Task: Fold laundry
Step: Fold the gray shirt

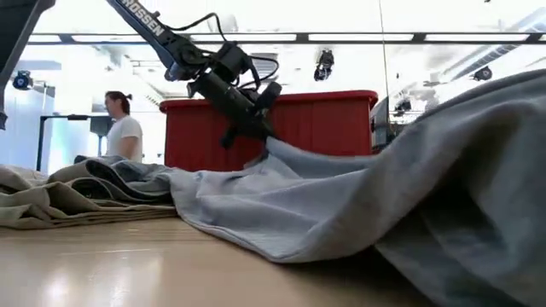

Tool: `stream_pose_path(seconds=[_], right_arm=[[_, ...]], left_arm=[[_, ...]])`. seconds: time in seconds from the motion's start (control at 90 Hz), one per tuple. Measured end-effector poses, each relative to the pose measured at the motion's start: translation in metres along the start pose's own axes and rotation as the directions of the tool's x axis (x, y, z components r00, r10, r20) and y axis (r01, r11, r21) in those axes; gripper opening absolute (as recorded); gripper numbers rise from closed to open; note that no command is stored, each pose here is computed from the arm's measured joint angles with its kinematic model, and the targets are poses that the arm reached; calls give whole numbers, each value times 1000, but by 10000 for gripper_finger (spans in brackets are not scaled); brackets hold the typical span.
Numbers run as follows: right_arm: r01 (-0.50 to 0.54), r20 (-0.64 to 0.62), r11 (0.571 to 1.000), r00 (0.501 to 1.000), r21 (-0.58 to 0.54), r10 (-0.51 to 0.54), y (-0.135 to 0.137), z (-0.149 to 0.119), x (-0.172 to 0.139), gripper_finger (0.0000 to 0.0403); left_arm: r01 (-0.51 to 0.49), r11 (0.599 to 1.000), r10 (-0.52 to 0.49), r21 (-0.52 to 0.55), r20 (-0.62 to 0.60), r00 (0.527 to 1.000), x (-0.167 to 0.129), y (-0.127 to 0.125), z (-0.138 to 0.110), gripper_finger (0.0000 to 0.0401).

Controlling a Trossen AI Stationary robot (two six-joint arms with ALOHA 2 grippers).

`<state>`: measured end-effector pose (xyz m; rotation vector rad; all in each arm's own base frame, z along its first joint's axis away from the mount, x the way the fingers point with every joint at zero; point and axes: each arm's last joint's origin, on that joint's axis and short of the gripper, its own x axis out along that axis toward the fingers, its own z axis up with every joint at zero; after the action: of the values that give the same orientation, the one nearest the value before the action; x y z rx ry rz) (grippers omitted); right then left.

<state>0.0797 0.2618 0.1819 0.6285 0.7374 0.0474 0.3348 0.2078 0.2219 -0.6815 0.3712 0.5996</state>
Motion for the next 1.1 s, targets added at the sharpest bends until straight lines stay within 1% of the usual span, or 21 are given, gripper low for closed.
stream_pose_path(seconds=[0.1,0.178,0.256,0.333,0.444,0.511,0.611,0.678,0.733,0.778,0.856,0.956,1.1], right_arm=[[31,-62,999,998,44,-28,-3,-2,0,25],[49,-68,996,997,76,-44,-5,-3,-1,49],[53,-70,994,996,98,-46,-6,-4,-2,77],[63,-74,991,996,119,-55,-7,-6,-3,106],[62,-77,988,996,139,-51,-7,-7,-5,142],[53,-53,989,998,141,-46,-5,-6,-5,152],[28,41,993,999,115,-33,1,2,-3,152],[34,72,997,997,76,-39,3,8,-1,145],[41,92,998,995,53,-46,5,13,2,139],[45,115,997,992,56,-52,6,18,4,134],[65,171,995,982,78,-77,6,29,11,126],[99,206,989,971,107,-120,5,46,21,118],[154,234,987,959,51,-162,7,74,33,103]], left_arm=[[-33,999,33,-3,27,999,0,1,1,1],[-31,1000,31,-4,32,999,0,0,3,10],[-28,1000,28,1,32,999,0,-1,3,29],[-25,1000,25,13,31,999,0,-3,2,61],[-20,999,20,26,30,999,0,-5,1,126],[-12,1000,11,29,32,999,0,-7,1,179],[1,1000,-2,31,30,1000,-1,-9,1,265],[42,999,-42,23,15,999,-7,-13,3,320],[65,998,-65,7,10,998,-16,-17,7,357],[72,997,-72,4,12,997,-26,-20,11,378],[84,996,-84,27,17,996,-45,-30,16,394],[32,997,-33,65,24,999,-75,-39,18,393],[-41,996,40,82,22,999,-125,-37,12,390]])
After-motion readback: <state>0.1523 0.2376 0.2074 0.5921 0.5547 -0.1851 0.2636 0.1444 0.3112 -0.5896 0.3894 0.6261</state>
